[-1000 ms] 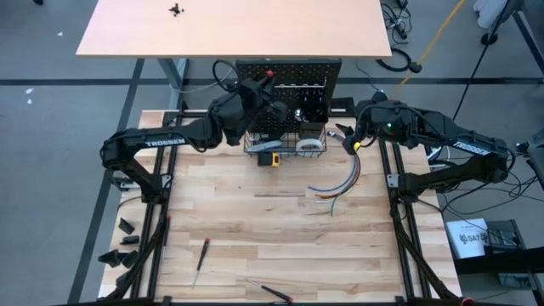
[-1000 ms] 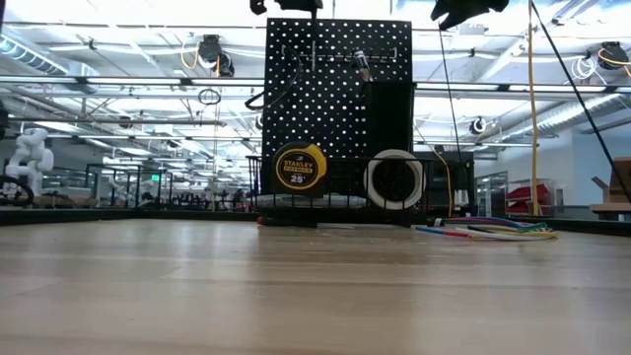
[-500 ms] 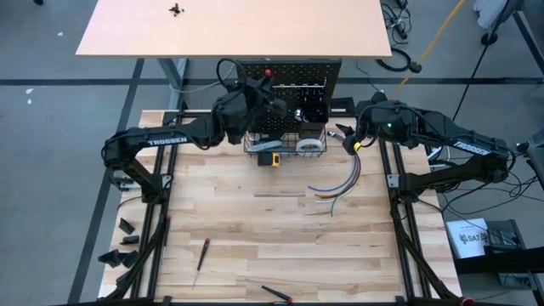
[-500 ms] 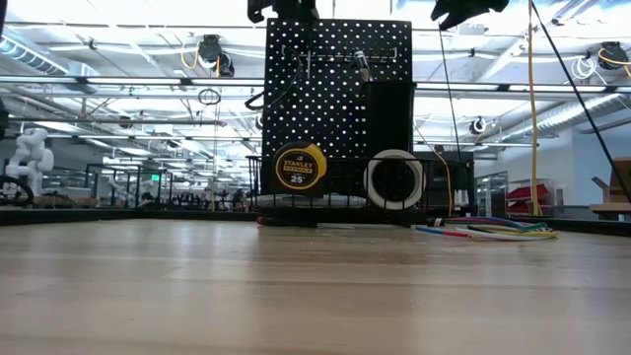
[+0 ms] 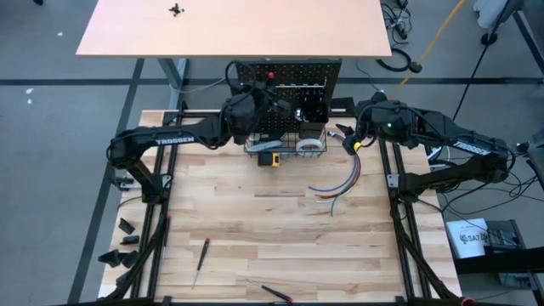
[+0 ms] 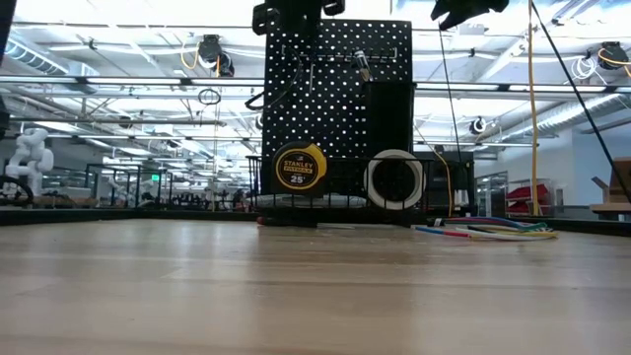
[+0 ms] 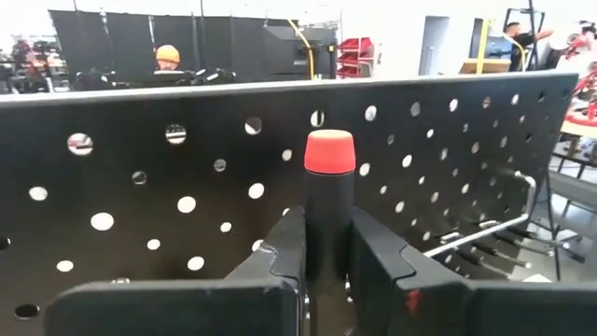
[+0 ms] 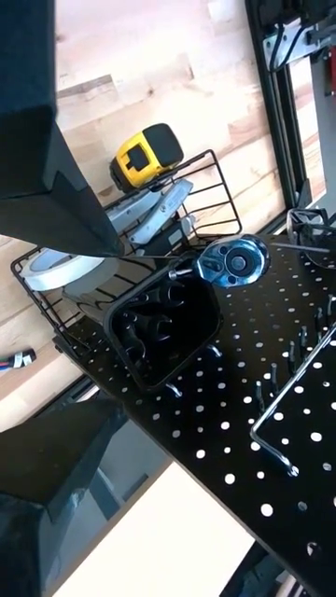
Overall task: Hang tools onto peg board
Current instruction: Hang the screwdriver on the pegboard
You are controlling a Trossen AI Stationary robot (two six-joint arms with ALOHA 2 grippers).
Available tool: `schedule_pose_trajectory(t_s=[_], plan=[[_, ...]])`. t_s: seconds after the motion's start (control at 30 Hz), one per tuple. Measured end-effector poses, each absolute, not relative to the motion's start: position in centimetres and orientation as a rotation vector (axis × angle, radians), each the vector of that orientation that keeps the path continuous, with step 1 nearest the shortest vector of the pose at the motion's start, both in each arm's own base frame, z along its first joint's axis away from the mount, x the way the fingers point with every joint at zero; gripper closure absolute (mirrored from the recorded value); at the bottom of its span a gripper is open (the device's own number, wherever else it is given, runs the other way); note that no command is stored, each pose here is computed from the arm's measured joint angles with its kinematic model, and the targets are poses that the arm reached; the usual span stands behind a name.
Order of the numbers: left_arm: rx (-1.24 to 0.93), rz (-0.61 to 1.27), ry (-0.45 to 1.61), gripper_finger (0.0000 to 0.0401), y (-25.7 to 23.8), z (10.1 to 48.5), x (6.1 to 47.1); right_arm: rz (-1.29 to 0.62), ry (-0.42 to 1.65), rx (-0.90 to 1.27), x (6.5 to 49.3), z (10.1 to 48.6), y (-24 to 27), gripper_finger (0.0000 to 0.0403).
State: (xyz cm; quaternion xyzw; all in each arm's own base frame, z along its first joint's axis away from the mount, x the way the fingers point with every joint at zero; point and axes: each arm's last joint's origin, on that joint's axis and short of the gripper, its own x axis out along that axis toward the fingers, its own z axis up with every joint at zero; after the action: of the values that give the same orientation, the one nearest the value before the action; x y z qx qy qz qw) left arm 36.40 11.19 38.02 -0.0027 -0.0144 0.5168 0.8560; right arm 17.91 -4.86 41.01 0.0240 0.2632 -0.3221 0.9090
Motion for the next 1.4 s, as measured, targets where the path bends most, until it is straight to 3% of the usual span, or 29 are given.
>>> schedule_pose_trajectory(t_s=[0.3, 0.93, 1.4], plan=[[-0.005, 1.114, -0.028, 0.0352, 11.5, 37.8, 36.5, -0.668, 0.539, 0.062, 17.9, 41.0, -4.9, 0.0149], [0.052, 1.117, 0.014, 0.0243, 11.5, 37.8, 36.4, -0.668, 0.539, 0.062, 17.9, 41.0, -4.9, 0.0149], [0.040, 1.029, -0.011, 0.0216, 8.7, 41.1, 33.8, -0.666, 0.534, 0.062, 17.9, 41.0, -4.9, 0.0149]])
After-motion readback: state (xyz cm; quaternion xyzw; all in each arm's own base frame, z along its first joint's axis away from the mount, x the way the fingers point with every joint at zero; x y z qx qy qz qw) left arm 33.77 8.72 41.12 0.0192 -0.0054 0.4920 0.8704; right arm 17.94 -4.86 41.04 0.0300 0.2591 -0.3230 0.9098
